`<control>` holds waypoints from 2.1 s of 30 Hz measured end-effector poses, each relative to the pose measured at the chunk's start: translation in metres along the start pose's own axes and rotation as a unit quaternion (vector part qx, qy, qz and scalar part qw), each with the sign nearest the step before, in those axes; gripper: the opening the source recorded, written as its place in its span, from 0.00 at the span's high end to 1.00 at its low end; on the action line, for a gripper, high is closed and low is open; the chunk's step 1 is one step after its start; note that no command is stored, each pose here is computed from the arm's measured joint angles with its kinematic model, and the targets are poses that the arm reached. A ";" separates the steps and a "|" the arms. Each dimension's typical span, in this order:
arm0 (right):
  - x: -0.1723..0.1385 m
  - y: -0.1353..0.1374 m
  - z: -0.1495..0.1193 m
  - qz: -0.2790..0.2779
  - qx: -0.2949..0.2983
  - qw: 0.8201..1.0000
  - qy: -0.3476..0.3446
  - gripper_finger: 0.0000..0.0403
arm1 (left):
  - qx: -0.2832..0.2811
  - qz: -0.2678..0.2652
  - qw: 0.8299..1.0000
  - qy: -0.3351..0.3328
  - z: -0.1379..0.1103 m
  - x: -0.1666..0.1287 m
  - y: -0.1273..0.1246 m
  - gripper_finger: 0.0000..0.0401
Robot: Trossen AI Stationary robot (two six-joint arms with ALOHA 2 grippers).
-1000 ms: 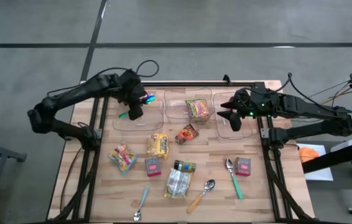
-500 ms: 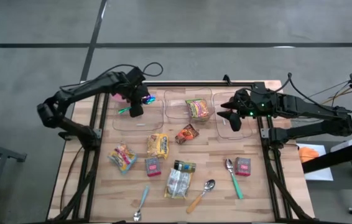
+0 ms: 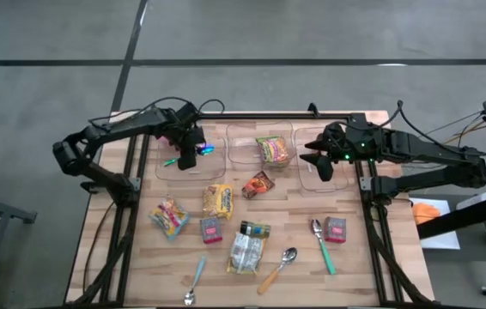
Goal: Pick & Place Food Item
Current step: Put the purple spoon into the left transparent bin, then put the blue noodle pack into the middle transparent bin
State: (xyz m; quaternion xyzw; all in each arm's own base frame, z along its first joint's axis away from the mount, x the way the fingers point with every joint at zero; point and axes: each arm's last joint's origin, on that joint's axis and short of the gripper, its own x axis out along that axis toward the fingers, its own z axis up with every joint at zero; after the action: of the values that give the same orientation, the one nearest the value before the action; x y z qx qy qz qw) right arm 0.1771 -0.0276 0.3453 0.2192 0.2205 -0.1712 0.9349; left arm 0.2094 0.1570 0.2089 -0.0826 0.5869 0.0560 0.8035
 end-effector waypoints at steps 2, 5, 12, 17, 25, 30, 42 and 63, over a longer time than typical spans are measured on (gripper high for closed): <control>0.000 0.000 0.000 0.000 0.000 1.000 0.000 0.43 | 0.003 -0.003 1.000 0.003 -0.003 0.006 -0.002 0.95; 0.000 0.000 0.000 0.000 0.002 1.000 0.000 0.43 | -0.002 -0.005 1.000 0.008 -0.009 0.015 -0.004 0.95; 0.000 0.001 0.002 0.004 0.009 1.000 -0.008 0.43 | -0.018 -0.006 1.000 0.011 -0.017 0.025 -0.005 0.95; 0.000 0.001 0.002 0.004 0.010 1.000 -0.008 0.43 | -0.026 -0.007 1.000 0.016 -0.021 0.029 -0.006 0.95; 0.000 0.001 0.001 0.004 0.010 1.000 -0.007 0.43 | -0.031 -0.014 0.999 0.034 -0.031 0.038 -0.009 0.95; 0.000 0.001 0.001 0.005 0.014 1.000 -0.006 0.43 | -0.030 -0.013 0.999 0.032 -0.032 0.039 -0.009 0.95; 0.000 0.001 0.001 0.005 0.014 1.000 -0.007 0.43 | -0.042 0.006 0.998 0.047 -0.038 0.044 -0.010 0.95; 0.000 0.002 0.003 0.010 0.032 0.999 -0.016 0.43 | -0.117 0.016 0.991 0.068 -0.040 0.048 -0.019 0.81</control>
State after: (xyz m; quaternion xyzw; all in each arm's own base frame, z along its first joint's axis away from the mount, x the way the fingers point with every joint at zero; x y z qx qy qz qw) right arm 0.1789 -0.0274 0.3485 0.2484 0.1975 -0.1725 0.9325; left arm 0.1903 0.1299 0.1526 -0.1704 0.6304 0.1311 0.7459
